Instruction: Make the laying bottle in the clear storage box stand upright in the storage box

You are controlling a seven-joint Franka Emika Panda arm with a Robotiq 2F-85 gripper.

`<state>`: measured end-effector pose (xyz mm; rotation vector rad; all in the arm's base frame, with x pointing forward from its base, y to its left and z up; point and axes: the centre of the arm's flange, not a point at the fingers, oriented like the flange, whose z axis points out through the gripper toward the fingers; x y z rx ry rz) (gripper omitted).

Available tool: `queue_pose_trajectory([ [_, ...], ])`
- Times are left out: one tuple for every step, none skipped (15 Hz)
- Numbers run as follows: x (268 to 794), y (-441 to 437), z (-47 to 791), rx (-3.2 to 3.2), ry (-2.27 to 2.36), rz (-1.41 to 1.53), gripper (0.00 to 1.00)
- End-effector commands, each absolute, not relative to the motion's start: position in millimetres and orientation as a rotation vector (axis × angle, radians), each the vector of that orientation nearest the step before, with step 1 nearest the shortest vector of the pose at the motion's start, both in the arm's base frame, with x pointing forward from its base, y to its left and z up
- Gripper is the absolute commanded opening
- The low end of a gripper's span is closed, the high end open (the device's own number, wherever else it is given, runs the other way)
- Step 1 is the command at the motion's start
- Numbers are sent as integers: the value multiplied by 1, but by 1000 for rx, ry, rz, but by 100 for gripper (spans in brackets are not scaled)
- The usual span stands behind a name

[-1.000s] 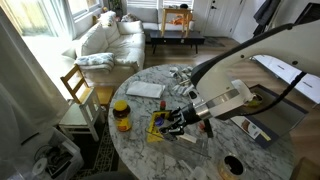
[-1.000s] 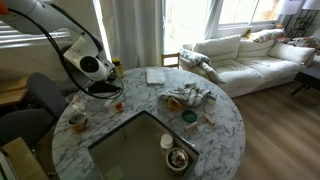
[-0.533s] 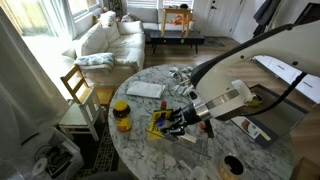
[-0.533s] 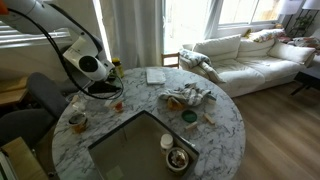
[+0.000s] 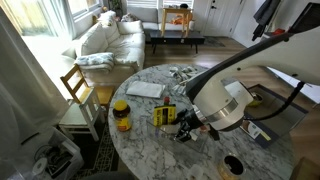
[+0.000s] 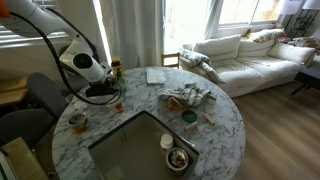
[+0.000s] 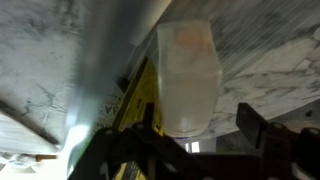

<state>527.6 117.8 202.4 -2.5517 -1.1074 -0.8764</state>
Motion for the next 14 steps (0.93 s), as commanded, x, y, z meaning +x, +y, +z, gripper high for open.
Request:
queue_pose_trajectory([
  [530,114,202,-2598,-1152,-762,98],
  [531,114,203,-2599,-1171,-751,100],
  [532,113,203,-2601,-1188,-738,100],
  [533,114,203,-2602,-1204,-724,75],
  [533,114,202,-2600,-1219,-713,75],
  [533,115,203,-2598,-1232,-703,69],
  [533,115,204,-2596,-1238,-695,59],
  [533,115,204,-2601,-1240,-688,51],
  [532,115,208,-2595,-1243,-683,43],
  [531,113,210,-2593,-1247,-668,36],
  [528,111,214,-2600,-1253,-639,27],
  [527,109,219,-2608,-1244,-614,20],
  [525,107,225,-2622,-1241,-570,19],
  [523,104,228,-2627,-1241,-538,19],
])
